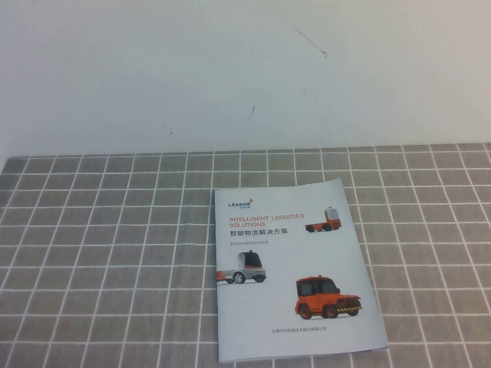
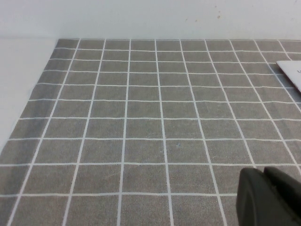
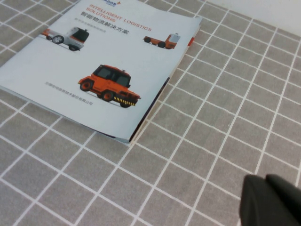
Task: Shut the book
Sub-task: 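Close the open booklet and leave it lying on the table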
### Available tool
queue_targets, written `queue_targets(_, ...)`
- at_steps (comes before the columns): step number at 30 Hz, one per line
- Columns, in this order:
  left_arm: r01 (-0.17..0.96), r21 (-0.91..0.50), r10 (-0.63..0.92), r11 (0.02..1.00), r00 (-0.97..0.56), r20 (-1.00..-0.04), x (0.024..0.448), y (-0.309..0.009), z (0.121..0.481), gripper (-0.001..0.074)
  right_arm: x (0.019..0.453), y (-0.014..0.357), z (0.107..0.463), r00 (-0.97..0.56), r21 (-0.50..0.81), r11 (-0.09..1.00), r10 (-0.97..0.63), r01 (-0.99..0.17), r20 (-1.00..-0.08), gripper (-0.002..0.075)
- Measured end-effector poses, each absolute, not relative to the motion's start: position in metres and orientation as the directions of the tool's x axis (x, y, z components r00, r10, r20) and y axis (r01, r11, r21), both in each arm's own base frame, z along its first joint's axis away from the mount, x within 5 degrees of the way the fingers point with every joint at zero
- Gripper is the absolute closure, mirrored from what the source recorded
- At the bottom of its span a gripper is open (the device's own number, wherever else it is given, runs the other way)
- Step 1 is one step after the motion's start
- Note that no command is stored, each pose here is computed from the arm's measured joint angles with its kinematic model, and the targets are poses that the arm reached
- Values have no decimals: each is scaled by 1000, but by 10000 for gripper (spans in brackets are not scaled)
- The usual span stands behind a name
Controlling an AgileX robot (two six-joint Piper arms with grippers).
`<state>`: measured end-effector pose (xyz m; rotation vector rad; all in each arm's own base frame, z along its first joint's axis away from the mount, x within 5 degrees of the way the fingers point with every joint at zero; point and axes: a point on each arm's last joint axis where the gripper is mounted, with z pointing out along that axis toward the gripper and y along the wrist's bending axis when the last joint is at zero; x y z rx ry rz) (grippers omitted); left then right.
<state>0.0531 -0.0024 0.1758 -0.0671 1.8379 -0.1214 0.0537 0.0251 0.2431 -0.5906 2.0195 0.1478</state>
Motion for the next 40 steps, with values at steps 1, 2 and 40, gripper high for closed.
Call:
queue_targets(1, 17, -118, -110, 993, -267, -957, 53, -2, 176, 738, 54, 25, 243, -394, -139, 874, -345, -466, -852, 729)
queue_targets(2, 17, -118, -110, 993, -267, -957, 53, -2, 176, 738, 54, 25, 243, -394, -139, 874, -345, -466, -852, 729)
queue_targets(40, 16, -120, -111, 993, -272, -956, 53, -2, 176, 738, 52, 2, 170, -320, -70, 995, -90, -74, -943, 729)
